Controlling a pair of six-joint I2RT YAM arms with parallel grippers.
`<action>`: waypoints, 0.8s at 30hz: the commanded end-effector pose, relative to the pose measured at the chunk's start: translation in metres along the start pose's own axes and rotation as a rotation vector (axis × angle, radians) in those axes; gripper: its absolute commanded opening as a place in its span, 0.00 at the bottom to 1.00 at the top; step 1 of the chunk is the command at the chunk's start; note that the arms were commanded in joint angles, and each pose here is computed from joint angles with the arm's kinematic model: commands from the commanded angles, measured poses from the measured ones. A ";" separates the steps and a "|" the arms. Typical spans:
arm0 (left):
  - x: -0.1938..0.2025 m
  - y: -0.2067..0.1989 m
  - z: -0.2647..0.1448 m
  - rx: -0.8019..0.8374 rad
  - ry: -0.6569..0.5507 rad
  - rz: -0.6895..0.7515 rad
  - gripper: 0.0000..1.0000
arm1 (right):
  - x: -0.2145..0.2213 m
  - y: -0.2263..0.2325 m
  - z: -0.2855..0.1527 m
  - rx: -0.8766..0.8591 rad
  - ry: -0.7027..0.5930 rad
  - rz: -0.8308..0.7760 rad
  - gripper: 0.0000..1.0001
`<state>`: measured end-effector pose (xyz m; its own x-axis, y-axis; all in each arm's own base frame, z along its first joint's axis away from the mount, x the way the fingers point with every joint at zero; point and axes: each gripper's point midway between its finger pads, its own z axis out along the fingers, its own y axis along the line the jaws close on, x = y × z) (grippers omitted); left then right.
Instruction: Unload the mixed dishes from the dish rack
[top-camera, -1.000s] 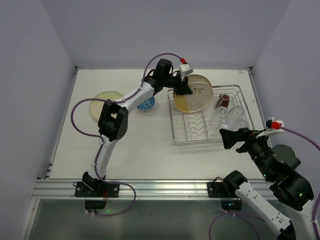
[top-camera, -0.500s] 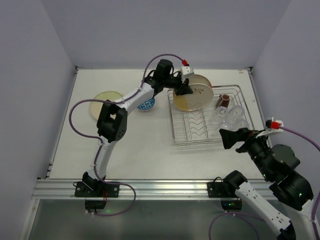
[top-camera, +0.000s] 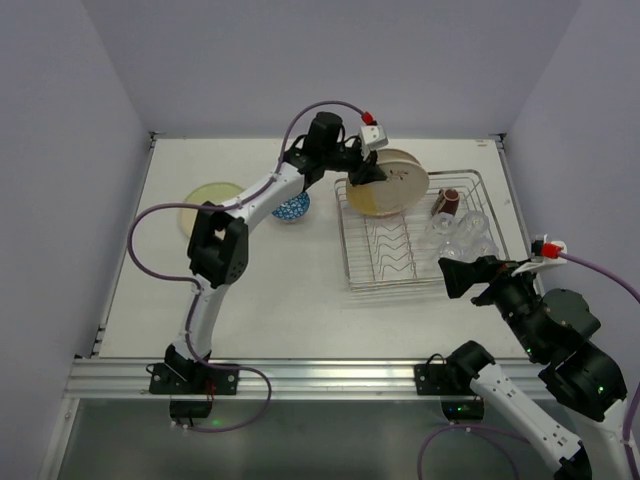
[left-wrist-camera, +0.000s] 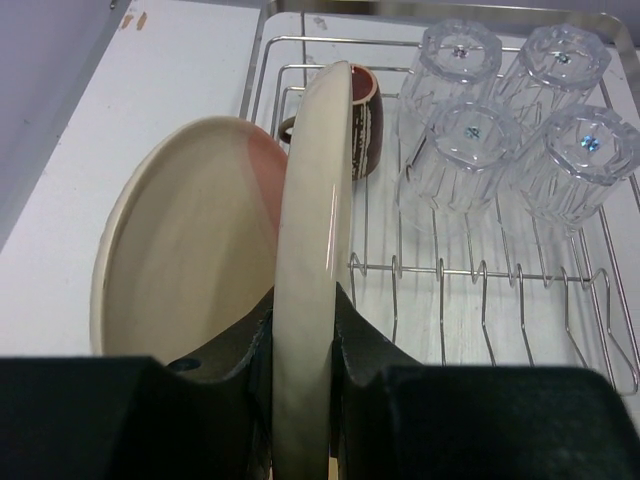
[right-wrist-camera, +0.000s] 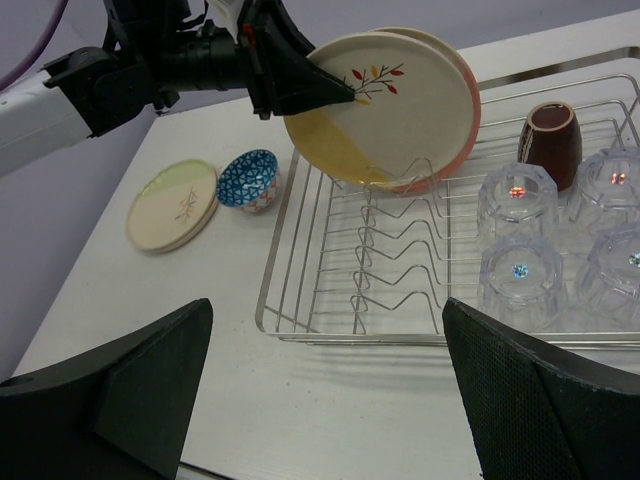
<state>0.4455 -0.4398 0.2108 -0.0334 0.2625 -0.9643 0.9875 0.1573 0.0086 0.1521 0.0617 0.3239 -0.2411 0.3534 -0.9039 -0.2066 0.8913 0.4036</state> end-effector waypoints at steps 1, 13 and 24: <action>-0.137 -0.016 -0.042 -0.023 -0.267 0.231 0.00 | -0.006 0.005 -0.003 -0.024 -0.017 0.000 0.99; -0.174 -0.020 -0.066 -0.088 -0.357 0.196 0.00 | -0.004 0.004 -0.001 -0.018 -0.015 0.005 0.99; -0.221 -0.024 -0.131 -0.211 -0.555 0.048 0.00 | -0.004 0.002 -0.002 -0.011 -0.021 0.006 0.99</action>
<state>0.4259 -0.4119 0.3200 -0.0853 0.0165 -0.9962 0.9532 0.2923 -0.0768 0.1511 0.0607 0.3251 -0.2347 0.3577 -0.9038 -0.2078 0.8899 0.4062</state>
